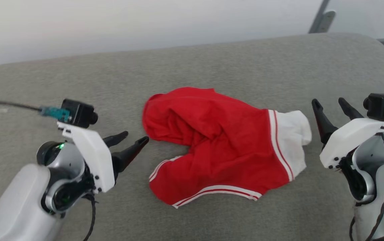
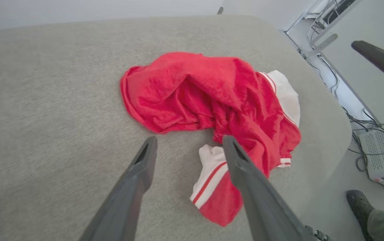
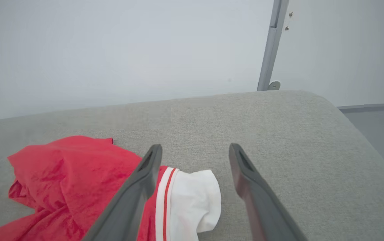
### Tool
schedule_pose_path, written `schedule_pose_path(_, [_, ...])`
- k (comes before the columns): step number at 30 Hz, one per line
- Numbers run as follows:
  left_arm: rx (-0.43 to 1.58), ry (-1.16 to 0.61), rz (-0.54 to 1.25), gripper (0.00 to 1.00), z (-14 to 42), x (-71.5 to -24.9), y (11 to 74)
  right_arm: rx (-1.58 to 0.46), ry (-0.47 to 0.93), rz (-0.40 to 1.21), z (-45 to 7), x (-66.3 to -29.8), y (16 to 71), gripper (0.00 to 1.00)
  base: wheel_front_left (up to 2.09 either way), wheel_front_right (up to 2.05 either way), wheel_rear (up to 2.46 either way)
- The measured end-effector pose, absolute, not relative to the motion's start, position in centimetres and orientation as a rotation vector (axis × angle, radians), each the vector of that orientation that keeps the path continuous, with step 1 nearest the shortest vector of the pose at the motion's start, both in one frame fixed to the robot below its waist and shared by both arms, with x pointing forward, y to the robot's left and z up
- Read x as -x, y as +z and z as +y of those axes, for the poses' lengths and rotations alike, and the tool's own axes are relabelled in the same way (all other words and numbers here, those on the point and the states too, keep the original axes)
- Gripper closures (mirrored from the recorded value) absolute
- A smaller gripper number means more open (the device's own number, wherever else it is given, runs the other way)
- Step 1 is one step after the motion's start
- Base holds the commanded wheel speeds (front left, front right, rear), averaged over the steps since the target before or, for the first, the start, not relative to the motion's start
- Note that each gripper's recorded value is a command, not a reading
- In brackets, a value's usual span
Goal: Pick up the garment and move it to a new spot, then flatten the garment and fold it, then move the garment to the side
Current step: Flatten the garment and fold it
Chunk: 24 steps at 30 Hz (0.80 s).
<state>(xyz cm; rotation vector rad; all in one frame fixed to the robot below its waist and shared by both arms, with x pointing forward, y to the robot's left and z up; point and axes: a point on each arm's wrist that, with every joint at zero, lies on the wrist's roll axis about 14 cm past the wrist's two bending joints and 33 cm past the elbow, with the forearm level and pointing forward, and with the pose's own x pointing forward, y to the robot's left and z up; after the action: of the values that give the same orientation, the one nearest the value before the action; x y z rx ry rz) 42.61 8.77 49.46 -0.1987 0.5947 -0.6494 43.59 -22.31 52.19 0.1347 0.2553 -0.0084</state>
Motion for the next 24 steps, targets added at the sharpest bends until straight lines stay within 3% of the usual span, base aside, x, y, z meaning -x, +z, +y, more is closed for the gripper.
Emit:
schedule_pose_path(10, [0.175,-0.758,0.893,0.0,4.2,-43.0,46.9,-0.155,-0.094,0.162,-24.8,-41.9,53.0,0.0,0.0,0.0,0.0])
schedule_pose_path(24, [0.053,-0.767,1.269,0.0,2.9,-38.5,39.0,-0.202,-0.166,0.071,-27.1,-40.6,52.9,0.0,0.0,0.0,0.0])
